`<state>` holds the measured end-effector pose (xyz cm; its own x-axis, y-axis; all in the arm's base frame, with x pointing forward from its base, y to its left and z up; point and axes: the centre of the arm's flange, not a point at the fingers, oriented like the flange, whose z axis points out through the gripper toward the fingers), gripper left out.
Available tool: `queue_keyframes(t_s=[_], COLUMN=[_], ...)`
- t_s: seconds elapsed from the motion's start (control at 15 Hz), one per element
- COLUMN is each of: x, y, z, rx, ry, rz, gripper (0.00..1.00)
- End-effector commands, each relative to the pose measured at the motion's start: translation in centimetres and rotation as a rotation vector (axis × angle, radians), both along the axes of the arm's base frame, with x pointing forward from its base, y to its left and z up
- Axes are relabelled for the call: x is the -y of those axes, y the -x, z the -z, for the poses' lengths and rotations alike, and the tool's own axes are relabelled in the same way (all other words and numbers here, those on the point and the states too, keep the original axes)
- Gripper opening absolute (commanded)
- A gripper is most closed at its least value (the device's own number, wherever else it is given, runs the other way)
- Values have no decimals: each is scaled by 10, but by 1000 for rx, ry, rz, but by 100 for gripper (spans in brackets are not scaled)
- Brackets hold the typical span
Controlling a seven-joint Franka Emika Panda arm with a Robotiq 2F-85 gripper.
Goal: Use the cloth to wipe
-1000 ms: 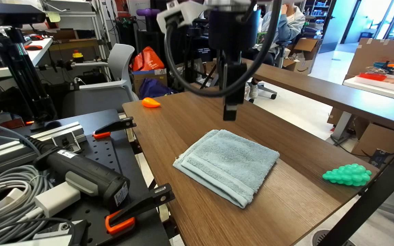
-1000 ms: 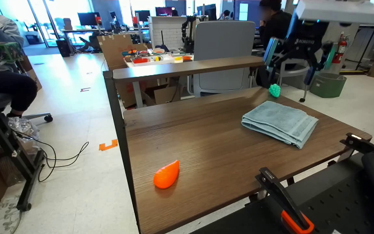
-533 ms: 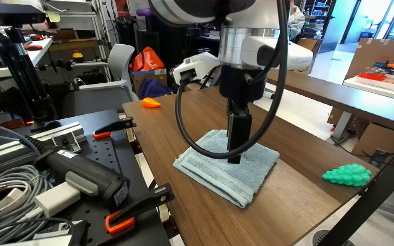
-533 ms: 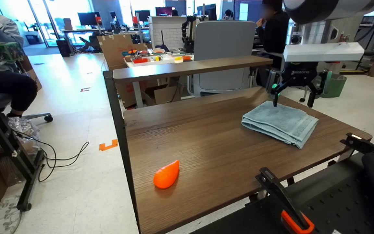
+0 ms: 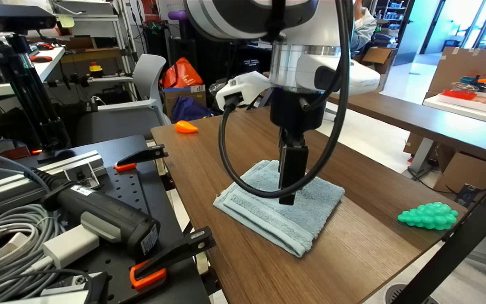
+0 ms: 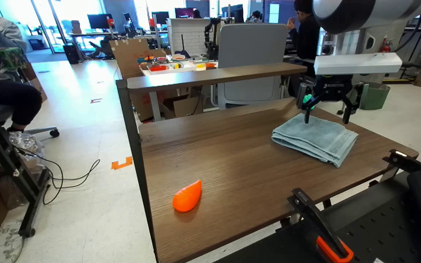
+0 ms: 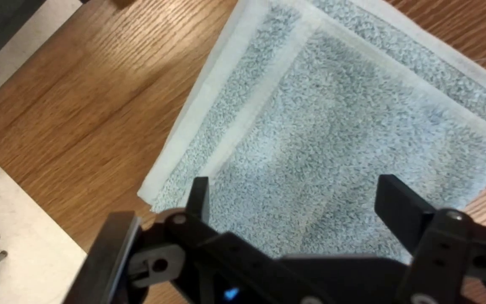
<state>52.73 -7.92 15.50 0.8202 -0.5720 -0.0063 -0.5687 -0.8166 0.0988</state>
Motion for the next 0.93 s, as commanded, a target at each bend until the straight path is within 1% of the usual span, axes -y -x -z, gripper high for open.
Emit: queue_keyframes(t_s=[0.0,0.2,0.33,0.4,0.53,0.6,0.73,0.8,0.87], x=[-17,-27,-25,-22,-13,-9,0,-11,-9], y=[-21,-29,-37,-39,-42,-45,-52,-41,-44], z=[35,63,83,93,109,108,104,69,69], rx=[-14,-48,-52,-49,-11,-1,2,-5,0], ry=[17,24,28,42,72,56,56,49,50], rz=[4,0,0,5,14,14,29,6,14], gripper=[100,100,100,100,100,100,100,100,100])
